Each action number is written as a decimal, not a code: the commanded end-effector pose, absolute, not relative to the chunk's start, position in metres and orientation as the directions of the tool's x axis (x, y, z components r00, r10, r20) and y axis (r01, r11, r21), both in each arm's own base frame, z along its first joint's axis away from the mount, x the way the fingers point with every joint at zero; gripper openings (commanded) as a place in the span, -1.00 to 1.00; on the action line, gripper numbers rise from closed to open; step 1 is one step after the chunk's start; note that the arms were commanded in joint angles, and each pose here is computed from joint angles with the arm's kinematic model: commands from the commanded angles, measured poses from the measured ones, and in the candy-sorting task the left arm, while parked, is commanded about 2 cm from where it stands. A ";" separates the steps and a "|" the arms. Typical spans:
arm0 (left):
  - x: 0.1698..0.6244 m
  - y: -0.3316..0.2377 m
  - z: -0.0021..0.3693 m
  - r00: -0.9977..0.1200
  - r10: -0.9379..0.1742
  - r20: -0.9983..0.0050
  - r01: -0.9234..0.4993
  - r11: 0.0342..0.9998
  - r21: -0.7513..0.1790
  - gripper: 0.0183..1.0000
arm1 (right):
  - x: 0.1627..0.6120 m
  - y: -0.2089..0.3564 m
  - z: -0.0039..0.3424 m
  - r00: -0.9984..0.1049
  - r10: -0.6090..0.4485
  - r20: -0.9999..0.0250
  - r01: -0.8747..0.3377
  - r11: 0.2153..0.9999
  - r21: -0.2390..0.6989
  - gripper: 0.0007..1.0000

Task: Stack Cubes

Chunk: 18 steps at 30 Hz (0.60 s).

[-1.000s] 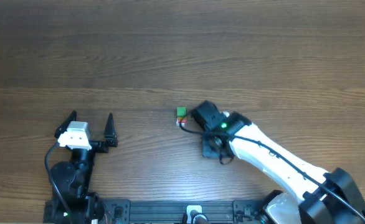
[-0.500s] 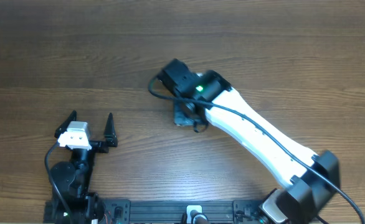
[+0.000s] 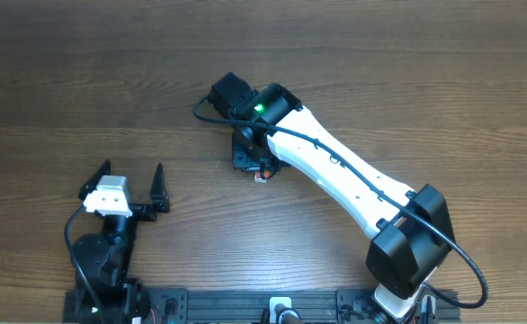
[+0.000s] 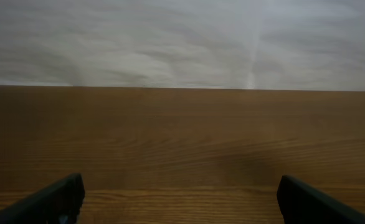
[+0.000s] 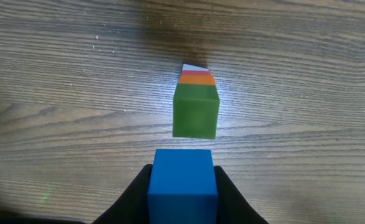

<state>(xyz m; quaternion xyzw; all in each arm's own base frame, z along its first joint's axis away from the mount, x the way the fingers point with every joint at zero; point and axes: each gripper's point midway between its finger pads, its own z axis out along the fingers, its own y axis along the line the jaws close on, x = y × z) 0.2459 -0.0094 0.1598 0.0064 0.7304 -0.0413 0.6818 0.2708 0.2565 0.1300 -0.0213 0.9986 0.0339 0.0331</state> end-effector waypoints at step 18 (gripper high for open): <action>0.246 -0.010 0.158 -0.071 -0.033 -0.997 0.072 0.997 -0.038 1.00 | 0.289 0.250 0.121 -0.996 0.000 -0.086 -0.002 1.000 0.029 -0.76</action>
